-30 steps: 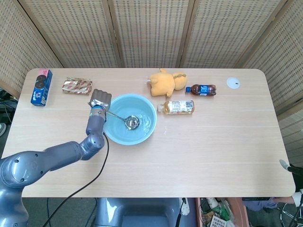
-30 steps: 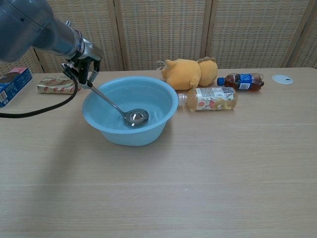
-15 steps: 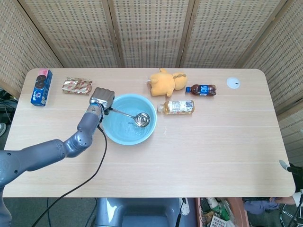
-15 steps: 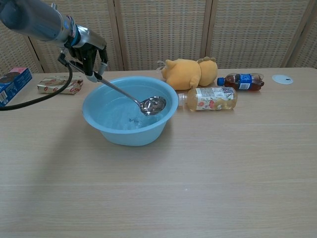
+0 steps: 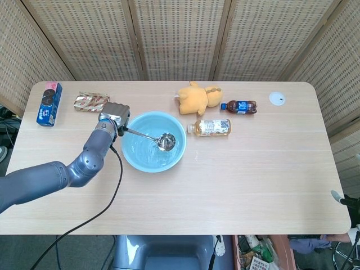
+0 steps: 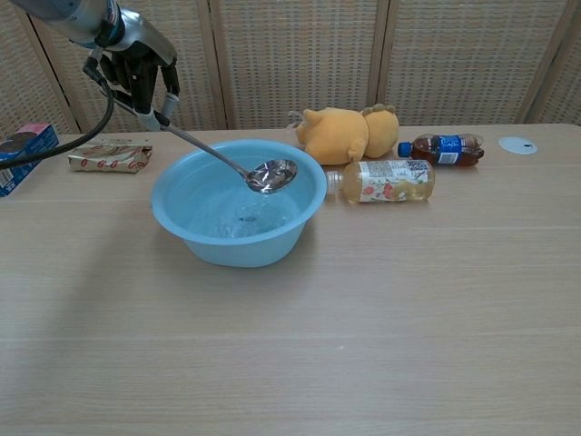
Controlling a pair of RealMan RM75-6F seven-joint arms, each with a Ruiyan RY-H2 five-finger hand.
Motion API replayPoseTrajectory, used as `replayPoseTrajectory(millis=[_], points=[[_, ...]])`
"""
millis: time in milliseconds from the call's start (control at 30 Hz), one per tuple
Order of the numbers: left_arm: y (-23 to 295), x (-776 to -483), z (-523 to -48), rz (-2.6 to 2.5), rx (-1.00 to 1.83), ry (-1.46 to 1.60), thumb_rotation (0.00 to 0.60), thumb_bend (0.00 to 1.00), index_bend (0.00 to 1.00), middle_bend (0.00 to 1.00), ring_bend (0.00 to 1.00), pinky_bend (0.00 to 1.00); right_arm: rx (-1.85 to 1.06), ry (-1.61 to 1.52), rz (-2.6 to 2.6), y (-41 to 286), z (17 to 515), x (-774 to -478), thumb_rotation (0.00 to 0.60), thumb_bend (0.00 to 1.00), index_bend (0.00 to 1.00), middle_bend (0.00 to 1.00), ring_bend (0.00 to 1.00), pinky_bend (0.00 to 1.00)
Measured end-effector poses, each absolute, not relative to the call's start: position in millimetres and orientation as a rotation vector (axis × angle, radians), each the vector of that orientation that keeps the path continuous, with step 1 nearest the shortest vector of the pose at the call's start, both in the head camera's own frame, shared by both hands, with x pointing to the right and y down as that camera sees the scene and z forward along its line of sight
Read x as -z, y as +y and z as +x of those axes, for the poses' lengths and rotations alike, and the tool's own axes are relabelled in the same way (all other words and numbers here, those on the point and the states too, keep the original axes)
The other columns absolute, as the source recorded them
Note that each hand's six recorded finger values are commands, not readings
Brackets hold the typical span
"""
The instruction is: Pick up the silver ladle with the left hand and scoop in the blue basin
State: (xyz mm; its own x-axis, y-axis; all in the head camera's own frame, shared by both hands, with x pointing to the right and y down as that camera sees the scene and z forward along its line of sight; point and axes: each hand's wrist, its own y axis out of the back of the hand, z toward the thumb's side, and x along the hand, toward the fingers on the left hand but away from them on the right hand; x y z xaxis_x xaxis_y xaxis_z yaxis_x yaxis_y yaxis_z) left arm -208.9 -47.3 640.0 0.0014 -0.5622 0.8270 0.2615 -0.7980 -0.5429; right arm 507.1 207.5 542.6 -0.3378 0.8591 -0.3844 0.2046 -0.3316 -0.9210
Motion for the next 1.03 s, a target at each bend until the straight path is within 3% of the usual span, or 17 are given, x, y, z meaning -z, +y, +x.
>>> replayPoseTrajectory(millis=[1033], points=[[-56,-595,-207,-1.644,2.051,0.257,0.600,0.66,0.95,1.00,0.99,1.00,-1.737,-1.403,-1.383,207,510,-545,0.600,0.00,0.00,0.00,0.00,0.00]])
